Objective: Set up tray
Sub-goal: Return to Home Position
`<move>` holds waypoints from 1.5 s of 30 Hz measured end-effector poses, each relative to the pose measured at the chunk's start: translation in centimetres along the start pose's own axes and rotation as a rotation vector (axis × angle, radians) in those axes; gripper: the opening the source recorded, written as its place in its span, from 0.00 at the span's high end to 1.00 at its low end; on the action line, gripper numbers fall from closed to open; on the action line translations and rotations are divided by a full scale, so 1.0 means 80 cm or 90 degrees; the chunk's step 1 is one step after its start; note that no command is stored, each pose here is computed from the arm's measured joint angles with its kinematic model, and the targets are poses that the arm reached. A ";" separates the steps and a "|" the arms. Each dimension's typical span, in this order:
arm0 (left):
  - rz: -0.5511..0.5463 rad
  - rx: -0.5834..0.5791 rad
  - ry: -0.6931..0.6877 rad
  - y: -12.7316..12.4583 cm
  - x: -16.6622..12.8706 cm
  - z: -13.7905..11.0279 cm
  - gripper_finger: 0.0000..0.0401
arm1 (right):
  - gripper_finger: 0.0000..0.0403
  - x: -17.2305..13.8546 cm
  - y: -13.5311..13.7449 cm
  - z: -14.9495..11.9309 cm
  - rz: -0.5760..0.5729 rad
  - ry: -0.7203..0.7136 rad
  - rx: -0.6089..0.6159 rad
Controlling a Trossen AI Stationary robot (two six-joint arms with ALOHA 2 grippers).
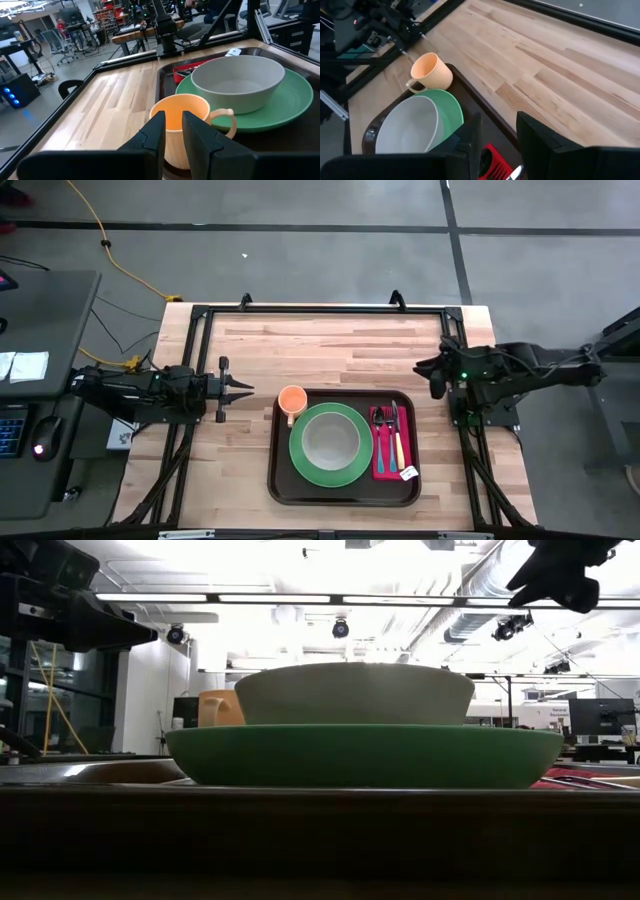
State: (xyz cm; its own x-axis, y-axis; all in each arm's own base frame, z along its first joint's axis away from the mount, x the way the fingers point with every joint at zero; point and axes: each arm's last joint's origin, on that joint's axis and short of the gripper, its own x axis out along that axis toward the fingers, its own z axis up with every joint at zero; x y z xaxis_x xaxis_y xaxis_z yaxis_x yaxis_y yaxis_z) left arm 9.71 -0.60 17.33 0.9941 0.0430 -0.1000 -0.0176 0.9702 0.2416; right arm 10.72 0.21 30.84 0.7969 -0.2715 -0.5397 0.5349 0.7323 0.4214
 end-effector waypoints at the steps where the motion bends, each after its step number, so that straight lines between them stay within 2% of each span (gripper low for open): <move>1: 0.000 0.000 0.000 0.000 0.000 0.000 0.76 | 0.76 -0.003 -0.002 -0.001 0.001 -0.001 0.000; 26: 0.006 -0.004 -0.025 0.001 0.000 0.005 0.76 | 0.75 -0.070 -0.053 -0.014 0.064 -0.073 -0.007; 39: 0.006 -0.004 -0.024 0.001 0.000 0.005 0.76 | 0.75 -0.085 -0.068 -0.021 0.073 -0.093 -0.003; 45: 0.007 -0.004 -0.024 0.001 0.000 0.005 0.76 | 0.75 -0.074 -0.072 -0.030 0.077 -0.117 -0.010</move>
State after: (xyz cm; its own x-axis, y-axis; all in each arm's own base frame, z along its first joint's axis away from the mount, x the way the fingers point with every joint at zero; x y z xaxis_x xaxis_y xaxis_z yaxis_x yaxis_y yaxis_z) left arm 9.74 -0.59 17.76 0.9971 0.0452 -0.0613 -0.0294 0.9710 0.2371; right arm 2.26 -0.88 29.82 0.8938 -0.2891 -0.3427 0.4284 0.7762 0.4626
